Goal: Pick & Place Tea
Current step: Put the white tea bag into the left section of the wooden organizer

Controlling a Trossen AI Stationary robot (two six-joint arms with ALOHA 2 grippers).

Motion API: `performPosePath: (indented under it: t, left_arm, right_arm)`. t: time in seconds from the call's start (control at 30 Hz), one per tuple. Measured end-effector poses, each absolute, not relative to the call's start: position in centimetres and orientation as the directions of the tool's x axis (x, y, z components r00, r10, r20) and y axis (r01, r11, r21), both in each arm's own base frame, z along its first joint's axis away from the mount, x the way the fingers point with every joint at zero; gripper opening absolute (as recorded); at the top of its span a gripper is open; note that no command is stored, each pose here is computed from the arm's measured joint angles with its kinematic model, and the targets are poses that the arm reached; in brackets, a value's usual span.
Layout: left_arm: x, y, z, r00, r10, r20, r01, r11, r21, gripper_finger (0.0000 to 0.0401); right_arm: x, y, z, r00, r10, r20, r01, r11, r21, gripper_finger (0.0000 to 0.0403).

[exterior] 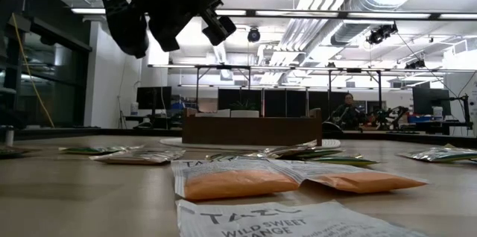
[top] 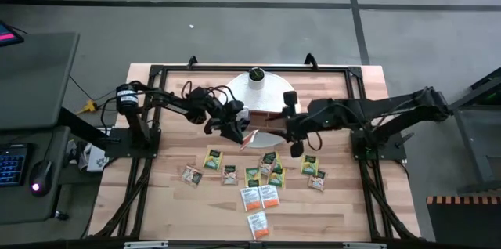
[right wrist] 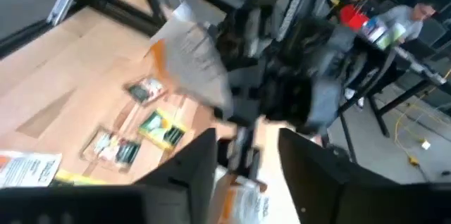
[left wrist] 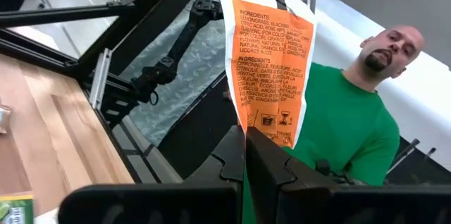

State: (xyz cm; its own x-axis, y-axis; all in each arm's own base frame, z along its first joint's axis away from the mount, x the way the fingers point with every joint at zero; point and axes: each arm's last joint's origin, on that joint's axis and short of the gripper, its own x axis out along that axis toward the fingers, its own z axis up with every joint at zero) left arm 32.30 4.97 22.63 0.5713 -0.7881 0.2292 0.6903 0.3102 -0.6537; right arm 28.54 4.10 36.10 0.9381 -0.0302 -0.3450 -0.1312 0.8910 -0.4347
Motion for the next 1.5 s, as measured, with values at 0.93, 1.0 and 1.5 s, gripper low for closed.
performPosePath:
  t: [0.93, 1.0, 1.5]
  left_arm:
    - [32.3, 4.8, 22.6, 0.562, -0.796, 0.226, 0.692, 0.304, -0.655, 0.0000]
    - [32.3, 4.8, 22.6, 0.562, -0.796, 0.226, 0.693, 0.304, -0.654, 0.0000]
    - [32.3, 4.8, 22.7, 0.565, -0.793, 0.228, 0.690, 0.303, -0.658, 0.0000]
  right_arm:
    - [32.2, 5.3, 35.7, 0.953, 0.108, -0.283, -0.222, 0.885, -0.410, 0.0191]
    - [32.2, 5.3, 35.5, 0.949, 0.117, -0.294, -0.234, 0.885, -0.402, 0.0183]
    - [32.8, 5.3, 35.3, 0.957, 0.099, -0.274, -0.208, 0.889, -0.407, 0.0053]
